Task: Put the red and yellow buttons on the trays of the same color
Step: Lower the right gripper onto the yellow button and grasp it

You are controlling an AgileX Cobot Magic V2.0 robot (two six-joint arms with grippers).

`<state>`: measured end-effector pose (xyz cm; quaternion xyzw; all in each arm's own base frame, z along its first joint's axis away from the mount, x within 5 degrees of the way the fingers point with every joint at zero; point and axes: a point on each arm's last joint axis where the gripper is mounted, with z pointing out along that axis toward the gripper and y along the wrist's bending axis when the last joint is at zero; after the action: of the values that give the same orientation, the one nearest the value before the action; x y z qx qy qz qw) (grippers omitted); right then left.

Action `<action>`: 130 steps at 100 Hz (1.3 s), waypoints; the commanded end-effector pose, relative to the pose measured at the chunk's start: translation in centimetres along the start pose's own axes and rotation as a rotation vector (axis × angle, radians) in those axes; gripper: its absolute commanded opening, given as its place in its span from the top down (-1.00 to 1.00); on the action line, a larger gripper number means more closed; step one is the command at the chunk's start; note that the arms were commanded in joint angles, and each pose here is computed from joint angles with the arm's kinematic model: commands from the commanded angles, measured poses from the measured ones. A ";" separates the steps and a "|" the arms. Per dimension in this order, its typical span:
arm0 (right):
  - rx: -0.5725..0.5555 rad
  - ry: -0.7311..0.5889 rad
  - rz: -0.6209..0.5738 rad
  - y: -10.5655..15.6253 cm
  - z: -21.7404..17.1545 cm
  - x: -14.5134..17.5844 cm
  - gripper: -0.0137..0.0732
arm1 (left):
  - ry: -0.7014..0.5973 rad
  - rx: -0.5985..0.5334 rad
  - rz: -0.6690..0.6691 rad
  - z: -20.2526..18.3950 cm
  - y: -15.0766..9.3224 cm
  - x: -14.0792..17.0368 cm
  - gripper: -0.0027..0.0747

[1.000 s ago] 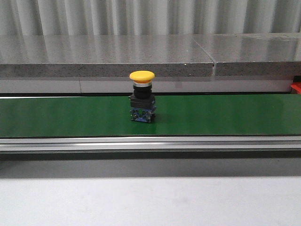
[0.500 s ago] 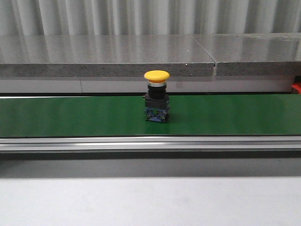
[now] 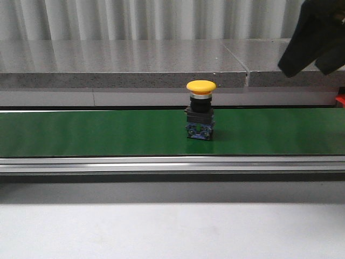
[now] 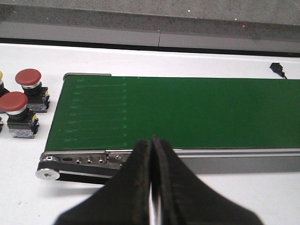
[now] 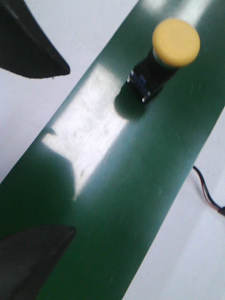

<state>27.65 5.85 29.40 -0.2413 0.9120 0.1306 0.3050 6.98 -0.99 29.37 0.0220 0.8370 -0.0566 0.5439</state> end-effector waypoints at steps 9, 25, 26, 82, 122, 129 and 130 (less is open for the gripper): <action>-0.035 -0.046 -0.073 2.0 1.0 -1.5 -0.76 | -0.084 0.014 -0.013 -0.3 -0.2 -1.3 0.99; -0.060 -0.047 -0.123 3.6 3.3 -2.4 -0.76 | -0.084 0.014 -0.013 -0.3 -0.2 -1.3 0.99; -0.062 -0.048 -0.125 3.7 3.5 -2.4 -0.76 | -0.084 0.014 -0.013 -0.3 -0.2 -1.3 0.99; -0.113 -0.013 -0.123 4.4 8.0 -4.6 -0.10 | -0.084 0.014 -0.013 -0.3 -0.2 -1.3 0.99; -0.068 -0.074 -0.049 3.5 3.7 -5.0 0.45 | -0.084 0.014 -0.013 -0.3 -0.2 -1.3 0.99; -0.006 -0.113 -0.019 2.4 1.5 -5.1 0.45 | -0.084 0.014 -0.013 -0.3 -0.2 -1.3 0.99; 0.001 -0.118 -0.014 2.3 1.3 -5.1 0.45 | -0.084 0.014 -0.013 -0.3 -0.2 -1.3 0.99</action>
<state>31.41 12.22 27.27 -0.2774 0.9034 0.1586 0.2858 6.98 -0.99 29.37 0.0220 0.8370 -0.0566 0.5439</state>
